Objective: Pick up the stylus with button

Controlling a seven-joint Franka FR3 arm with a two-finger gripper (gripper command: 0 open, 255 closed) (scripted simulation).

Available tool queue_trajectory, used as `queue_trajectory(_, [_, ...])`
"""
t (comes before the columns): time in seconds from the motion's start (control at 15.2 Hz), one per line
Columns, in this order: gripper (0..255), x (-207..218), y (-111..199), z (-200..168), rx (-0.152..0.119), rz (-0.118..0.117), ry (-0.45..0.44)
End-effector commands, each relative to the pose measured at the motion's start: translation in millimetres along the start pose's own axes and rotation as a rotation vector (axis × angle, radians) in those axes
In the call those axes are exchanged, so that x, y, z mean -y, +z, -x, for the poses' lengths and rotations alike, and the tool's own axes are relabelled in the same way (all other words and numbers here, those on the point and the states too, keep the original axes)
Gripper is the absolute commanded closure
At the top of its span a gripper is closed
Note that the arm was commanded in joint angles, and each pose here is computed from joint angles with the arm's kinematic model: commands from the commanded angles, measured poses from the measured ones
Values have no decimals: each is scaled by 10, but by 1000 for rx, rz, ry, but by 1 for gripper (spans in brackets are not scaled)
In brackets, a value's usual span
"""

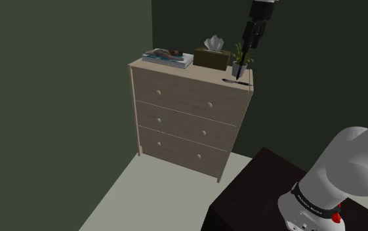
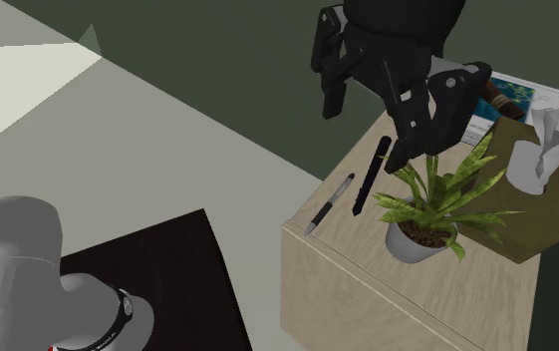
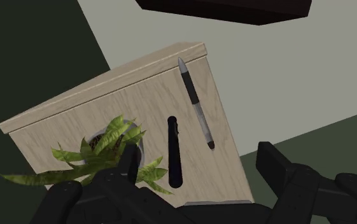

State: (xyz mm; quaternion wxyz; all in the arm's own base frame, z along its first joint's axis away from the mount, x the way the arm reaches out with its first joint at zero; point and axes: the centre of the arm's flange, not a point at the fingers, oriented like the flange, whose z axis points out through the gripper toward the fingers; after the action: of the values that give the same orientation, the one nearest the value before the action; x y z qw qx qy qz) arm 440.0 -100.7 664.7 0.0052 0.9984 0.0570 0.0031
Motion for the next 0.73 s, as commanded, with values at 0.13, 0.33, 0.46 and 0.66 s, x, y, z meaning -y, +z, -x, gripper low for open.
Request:
queue_trajectory(0.13, [0, -181, -18, -168, -10, -13, -9])
queue_trajectory(0.33, [0, -179, 141, -167, -10, -13, -9])
queue_trajectory(0.46, [0, -178, 246, -166, -10, -13, -9])
queue_trajectory(0.66, [255, -177, 271, -161, -10, -13, -9])
